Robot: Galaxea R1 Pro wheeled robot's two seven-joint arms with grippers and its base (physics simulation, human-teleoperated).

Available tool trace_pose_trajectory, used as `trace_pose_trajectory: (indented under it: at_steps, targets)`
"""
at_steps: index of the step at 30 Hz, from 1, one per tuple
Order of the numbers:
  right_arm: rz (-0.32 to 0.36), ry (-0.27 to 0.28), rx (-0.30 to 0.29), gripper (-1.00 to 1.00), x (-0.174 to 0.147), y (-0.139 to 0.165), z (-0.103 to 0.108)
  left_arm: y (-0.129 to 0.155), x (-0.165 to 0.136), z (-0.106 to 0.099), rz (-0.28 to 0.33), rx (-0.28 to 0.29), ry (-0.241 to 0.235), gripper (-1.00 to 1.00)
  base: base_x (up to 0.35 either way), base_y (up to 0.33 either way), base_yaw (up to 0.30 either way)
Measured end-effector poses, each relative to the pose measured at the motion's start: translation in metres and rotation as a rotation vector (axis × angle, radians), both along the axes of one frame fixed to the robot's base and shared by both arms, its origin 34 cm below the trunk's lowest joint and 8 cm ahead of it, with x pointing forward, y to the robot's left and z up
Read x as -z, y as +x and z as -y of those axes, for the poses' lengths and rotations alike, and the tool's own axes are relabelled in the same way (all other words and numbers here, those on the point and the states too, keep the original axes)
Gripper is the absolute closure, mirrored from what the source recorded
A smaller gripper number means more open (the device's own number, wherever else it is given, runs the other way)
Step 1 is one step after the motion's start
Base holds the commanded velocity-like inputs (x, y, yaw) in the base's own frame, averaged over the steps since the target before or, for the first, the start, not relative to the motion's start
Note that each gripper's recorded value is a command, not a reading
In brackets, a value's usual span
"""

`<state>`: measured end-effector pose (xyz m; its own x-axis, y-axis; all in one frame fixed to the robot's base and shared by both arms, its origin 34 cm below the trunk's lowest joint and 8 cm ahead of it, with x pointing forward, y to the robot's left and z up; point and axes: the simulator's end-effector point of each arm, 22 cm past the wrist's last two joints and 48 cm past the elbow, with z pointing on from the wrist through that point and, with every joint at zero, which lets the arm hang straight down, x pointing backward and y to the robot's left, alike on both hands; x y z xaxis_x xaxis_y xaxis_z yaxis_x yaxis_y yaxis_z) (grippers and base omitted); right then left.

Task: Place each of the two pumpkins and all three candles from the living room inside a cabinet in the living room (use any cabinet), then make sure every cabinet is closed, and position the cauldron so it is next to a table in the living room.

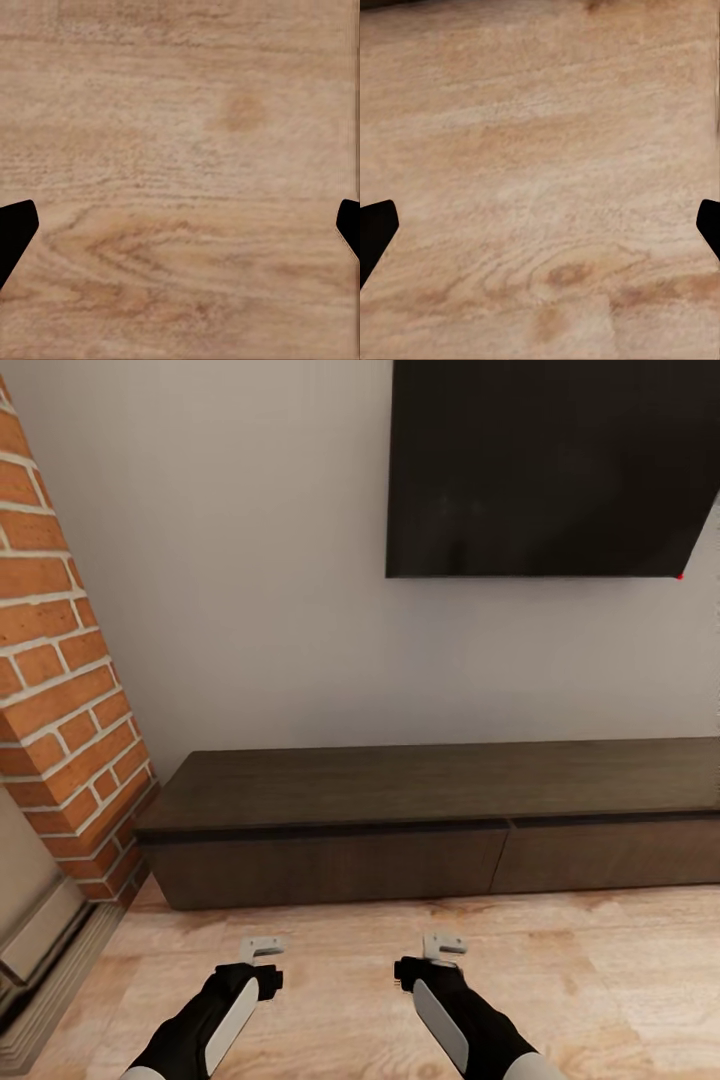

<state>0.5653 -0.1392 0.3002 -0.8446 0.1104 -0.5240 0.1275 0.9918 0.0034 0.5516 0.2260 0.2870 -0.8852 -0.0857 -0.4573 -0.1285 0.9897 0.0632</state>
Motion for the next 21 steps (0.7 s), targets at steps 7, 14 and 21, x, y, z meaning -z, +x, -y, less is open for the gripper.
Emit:
trace_pose_trajectory:
  at_steps: [7,14,21]
  targets:
    - [0.064,0.002,0.018,-1.00,-0.017,0.010,0.002,-0.007,-0.001,-0.004,-0.011,-0.002,0.012,-1.00,0.000,0.000,0.000]
    - [0.092,0.004,0.019,-1.00,-0.031,0.014,0.002,-0.002,-0.014,-0.004,0.015,-0.002,0.012,-1.00,0.000,0.000,0.000]
    - [0.123,0.004,0.020,-1.00,-0.046,0.019,0.002,0.003,-0.028,-0.004,0.043,-0.004,0.010,-1.00,0.000,0.000,0.000]
